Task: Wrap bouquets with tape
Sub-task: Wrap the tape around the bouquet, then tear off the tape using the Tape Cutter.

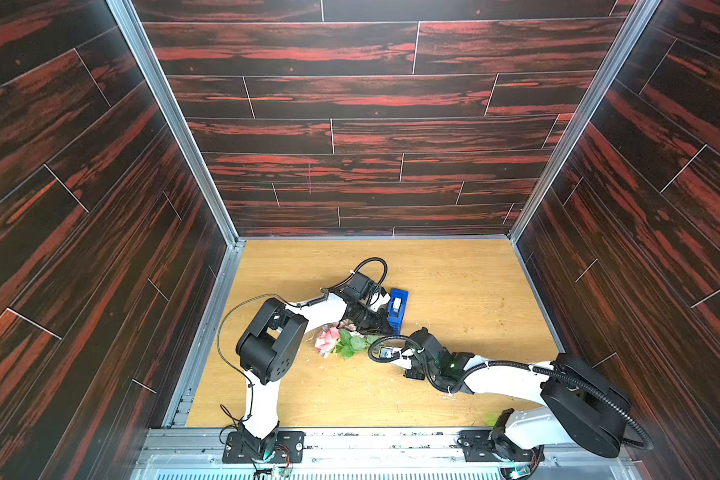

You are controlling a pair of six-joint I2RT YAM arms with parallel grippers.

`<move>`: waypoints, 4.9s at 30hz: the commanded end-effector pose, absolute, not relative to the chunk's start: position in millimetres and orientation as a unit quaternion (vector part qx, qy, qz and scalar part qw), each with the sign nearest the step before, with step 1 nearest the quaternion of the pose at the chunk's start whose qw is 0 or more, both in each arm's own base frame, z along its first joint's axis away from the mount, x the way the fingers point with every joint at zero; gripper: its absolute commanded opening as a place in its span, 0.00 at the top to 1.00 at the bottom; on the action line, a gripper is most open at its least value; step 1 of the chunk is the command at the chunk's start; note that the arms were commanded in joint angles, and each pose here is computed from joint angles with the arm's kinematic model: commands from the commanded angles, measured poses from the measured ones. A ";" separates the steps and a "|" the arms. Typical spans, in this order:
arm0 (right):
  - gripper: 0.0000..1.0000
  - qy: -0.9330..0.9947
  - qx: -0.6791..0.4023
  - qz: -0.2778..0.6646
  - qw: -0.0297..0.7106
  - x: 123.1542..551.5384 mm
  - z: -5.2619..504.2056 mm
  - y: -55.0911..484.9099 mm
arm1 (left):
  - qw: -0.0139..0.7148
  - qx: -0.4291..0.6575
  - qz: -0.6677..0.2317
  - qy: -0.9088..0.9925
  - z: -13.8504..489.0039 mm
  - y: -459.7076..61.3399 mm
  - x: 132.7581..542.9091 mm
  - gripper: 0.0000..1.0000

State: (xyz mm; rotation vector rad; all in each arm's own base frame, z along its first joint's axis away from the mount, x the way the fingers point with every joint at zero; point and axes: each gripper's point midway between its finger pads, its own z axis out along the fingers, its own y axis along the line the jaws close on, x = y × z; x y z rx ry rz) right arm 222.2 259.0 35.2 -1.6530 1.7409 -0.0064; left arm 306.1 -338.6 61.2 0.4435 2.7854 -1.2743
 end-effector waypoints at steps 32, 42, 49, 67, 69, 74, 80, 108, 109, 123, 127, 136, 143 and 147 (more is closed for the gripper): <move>1.00 0.673 -0.661 0.039 0.331 203.2 21.4 264.6 | 0.111 0.106 -0.325 0.933 52.7 -299.0 321.7 0.60; 1.00 0.671 -0.661 0.047 0.333 201.8 25.2 265.6 | 0.121 0.106 -0.338 0.927 65.1 -300.4 322.2 0.61; 1.00 0.673 -0.659 0.051 0.333 202.3 26.6 265.6 | 0.119 0.115 -0.391 0.905 82.9 -315.8 319.6 0.64; 1.00 0.675 -0.656 0.059 0.332 203.1 27.4 264.9 | 0.120 0.126 -0.400 0.900 95.6 -323.1 315.5 0.59; 1.00 0.677 -0.655 0.060 0.331 203.2 27.0 264.7 | 0.109 0.129 -0.404 0.899 87.8 -327.8 313.4 0.62; 1.00 0.678 -0.655 0.059 0.330 203.4 27.2 264.2 | 0.096 0.129 -0.409 0.898 73.9 -334.1 313.3 0.71; 1.00 0.678 -0.655 0.060 0.329 203.3 26.5 264.2 | 0.092 0.133 -0.414 0.896 69.1 -336.4 310.9 0.73; 1.00 0.677 -0.655 0.057 0.329 203.6 27.5 262.8 | 0.090 0.128 -0.418 0.895 65.0 -334.1 305.9 0.98; 1.00 0.677 -0.655 0.057 0.330 203.8 27.8 263.0 | 0.089 0.126 -0.416 0.896 62.2 -333.5 306.4 1.00; 1.00 0.679 -0.654 0.056 0.330 204.7 27.7 262.3 | 0.068 0.103 -0.351 0.928 5.2 -313.3 301.4 1.00; 1.00 0.679 -0.653 0.057 0.330 205.1 28.3 262.5 | 0.062 0.103 -0.331 0.936 -8.0 -308.0 300.8 1.00; 1.00 0.674 -0.652 0.057 0.343 209.2 43.6 265.6 | 0.063 0.100 -0.303 0.945 -13.5 -297.2 300.0 1.00; 1.00 0.660 -0.653 0.078 0.363 216.7 85.3 270.9 | 0.071 0.107 -0.313 0.941 7.0 -303.2 304.9 1.00; 1.00 0.660 -0.655 0.087 0.357 211.9 85.3 269.5 | 0.076 0.106 -0.315 0.940 11.9 -304.1 306.9 1.00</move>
